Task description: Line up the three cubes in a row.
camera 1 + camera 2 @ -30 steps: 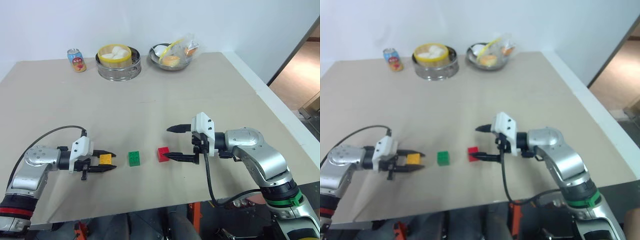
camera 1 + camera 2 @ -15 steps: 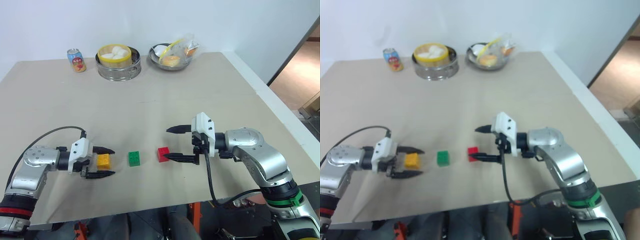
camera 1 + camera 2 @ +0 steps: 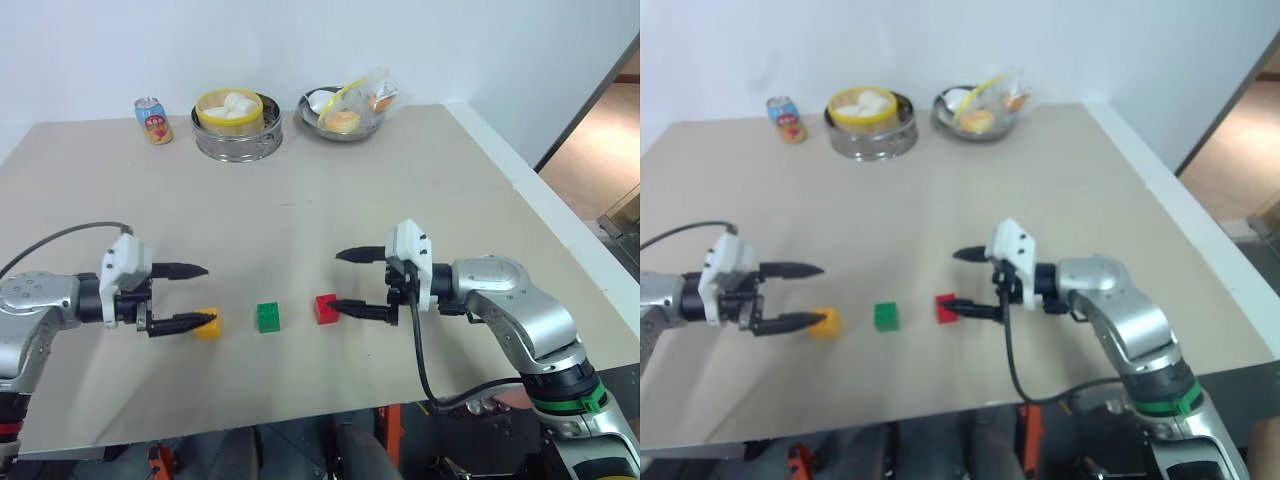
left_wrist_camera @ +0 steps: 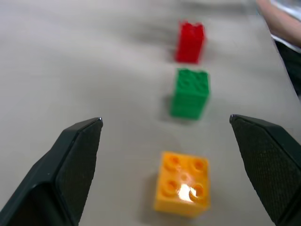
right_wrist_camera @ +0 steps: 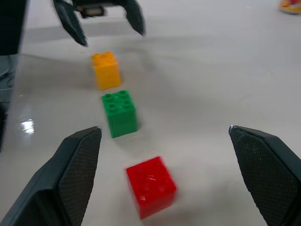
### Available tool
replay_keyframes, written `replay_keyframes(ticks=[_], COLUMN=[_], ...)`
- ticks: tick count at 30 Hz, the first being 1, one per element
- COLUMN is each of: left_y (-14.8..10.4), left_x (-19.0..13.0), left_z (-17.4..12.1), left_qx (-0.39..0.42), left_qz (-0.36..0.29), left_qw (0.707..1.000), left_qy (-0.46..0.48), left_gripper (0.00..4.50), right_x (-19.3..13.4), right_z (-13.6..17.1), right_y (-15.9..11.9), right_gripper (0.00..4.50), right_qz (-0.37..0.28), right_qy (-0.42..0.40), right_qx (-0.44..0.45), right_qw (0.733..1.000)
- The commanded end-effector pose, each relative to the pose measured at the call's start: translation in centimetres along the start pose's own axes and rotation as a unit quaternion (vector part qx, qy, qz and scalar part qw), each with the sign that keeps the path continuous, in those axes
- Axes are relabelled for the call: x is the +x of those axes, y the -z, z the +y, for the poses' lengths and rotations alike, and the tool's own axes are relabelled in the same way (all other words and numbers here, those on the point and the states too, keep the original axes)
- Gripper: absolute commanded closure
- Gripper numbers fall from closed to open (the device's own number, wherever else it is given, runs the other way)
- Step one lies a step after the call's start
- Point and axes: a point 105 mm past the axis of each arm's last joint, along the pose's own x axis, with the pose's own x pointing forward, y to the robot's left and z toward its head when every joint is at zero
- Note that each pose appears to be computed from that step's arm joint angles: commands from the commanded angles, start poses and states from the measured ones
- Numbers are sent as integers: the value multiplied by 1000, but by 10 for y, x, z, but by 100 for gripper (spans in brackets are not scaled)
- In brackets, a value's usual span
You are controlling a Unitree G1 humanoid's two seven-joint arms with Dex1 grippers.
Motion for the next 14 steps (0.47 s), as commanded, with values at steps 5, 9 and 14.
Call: replay_keyframes(ticks=[5,9,14], left_y=[-5,6,11], left_x=[3,21,30], left_z=[43,51,50], left_qx=[18,29,60], left_qz=[-54,-43,-19], left_qw=[979,976,981], left_qy=[-196,-213,-185], left_gripper=[2,2,2], right_x=[-14,-19,-27], right_z=[-28,-33,-37], right_y=[-9,-3,2], right_gripper=[0,0,0], right_qz=[-33,-26,-21], right_qy=[116,141,163], right_qx=[-9,-9,-6], right_qw=[993,990,986])
